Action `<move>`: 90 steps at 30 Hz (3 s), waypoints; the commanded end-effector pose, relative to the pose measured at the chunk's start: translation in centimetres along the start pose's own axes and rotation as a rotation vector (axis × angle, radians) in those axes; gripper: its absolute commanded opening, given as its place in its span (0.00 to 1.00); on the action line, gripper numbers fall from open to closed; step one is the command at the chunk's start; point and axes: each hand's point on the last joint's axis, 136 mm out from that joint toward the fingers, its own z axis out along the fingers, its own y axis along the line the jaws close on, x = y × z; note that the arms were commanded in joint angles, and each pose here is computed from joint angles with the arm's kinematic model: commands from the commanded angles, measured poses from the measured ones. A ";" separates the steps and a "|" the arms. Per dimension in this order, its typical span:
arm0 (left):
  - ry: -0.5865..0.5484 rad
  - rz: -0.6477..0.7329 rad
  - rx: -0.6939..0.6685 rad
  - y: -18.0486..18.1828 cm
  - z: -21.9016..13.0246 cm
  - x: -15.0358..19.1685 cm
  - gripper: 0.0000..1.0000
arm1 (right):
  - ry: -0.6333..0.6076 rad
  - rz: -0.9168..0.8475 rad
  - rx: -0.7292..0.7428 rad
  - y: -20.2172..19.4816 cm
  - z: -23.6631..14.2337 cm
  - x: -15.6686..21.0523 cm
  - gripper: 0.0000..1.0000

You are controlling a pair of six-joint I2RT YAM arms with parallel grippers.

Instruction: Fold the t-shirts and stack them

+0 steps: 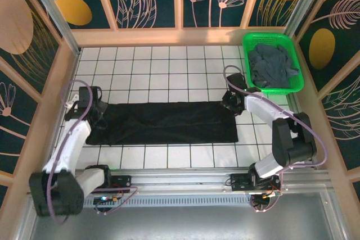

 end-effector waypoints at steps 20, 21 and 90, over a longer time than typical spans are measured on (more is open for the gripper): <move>0.175 0.133 -0.048 1.0 11.7 -1.4 0.00 | 0.119 0.069 0.183 -2.2 6.7 -1.1 0.31; 0.174 0.125 -0.045 1.1 12.0 -1.9 0.00 | 0.115 0.073 0.189 -2.4 6.9 -1.6 0.31; 0.605 0.394 0.415 -9.5 0.5 15.9 0.00 | 0.097 -0.215 -0.407 14.9 -3.9 -1.5 0.53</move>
